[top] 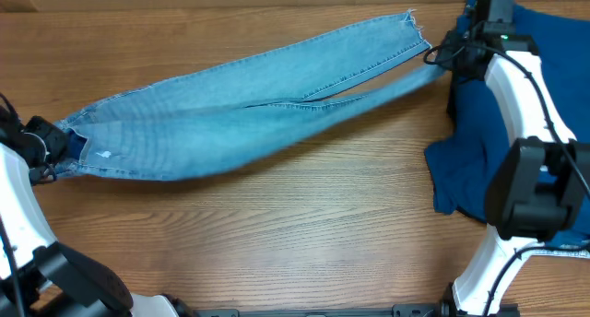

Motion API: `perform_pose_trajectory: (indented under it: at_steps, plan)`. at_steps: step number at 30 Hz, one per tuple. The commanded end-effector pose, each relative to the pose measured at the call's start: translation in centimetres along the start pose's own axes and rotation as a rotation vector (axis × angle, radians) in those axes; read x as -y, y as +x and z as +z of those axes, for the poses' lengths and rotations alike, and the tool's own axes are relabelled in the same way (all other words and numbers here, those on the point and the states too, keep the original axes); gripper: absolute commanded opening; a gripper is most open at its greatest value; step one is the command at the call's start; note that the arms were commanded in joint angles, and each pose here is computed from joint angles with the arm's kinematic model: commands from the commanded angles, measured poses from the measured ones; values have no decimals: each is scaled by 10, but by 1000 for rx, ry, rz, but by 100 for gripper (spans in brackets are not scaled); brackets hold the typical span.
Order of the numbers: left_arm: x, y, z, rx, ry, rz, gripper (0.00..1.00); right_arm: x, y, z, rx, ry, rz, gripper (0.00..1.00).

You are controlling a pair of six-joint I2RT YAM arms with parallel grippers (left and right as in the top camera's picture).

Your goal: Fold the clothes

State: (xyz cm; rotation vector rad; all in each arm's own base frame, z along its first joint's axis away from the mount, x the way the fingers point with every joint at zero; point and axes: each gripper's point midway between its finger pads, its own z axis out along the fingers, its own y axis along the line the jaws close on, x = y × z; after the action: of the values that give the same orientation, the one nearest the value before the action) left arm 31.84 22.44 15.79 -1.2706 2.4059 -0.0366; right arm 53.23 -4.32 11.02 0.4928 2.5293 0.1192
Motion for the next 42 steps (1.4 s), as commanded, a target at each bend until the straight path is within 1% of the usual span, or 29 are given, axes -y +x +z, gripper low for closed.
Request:
perform_pose_trajectory:
  at_steps: [1,2,4,7,10,12,15,17,20,22,24,27,28,33,35,37,38,40,41,42]
  plan:
    - [6,13,34,-86,-33,14,20,-10,7,27,-21,-1,-30,35]
    - [7,18,43,-111,-39,21,16,-10,11,30,-34,3,-35,43]
    - [10,28,59,-160,-51,34,9,-7,17,29,-58,14,-53,44]
    - [11,37,76,-207,-65,45,5,7,28,21,-114,68,-62,48]
    - [10,41,81,-222,-70,56,4,21,36,12,-162,141,-68,50]
    - [10,41,81,-222,-72,64,4,21,35,2,-176,146,-68,51]
    - [9,42,80,-230,-72,87,4,14,26,-33,-186,139,-70,50]
    - [9,43,80,-234,-73,100,4,8,29,-53,-219,109,-92,51]
    - [8,43,80,-234,-78,108,4,3,49,-78,-318,62,-121,50]
    - [8,42,80,-229,-76,108,4,5,71,-87,-415,56,-130,50]
    - [10,39,81,-215,-70,108,4,9,85,-89,-470,68,-131,49]
    - [15,32,83,-187,-48,105,4,6,96,-87,-509,47,-157,49]
    - [17,28,84,-170,-36,106,4,5,99,-86,-518,41,-168,49]
    - [57,1,84,-70,165,110,4,-4,113,-80,-548,23,-252,49]
    - [69,-6,82,-49,222,78,13,-8,122,-76,-565,19,-278,50]
    - [75,-12,81,-31,254,43,32,-12,131,-75,-587,15,-305,50]
    - [77,-15,80,-20,262,23,52,-14,137,-73,-600,14,-322,50]
    - [80,-20,80,-1,274,8,78,-18,144,-70,-608,11,-336,50]
    - [82,-21,79,2,282,10,98,-20,146,-69,-610,10,-342,50]
    - [84,-22,79,3,295,13,100,-21,148,-68,-615,8,-350,50]
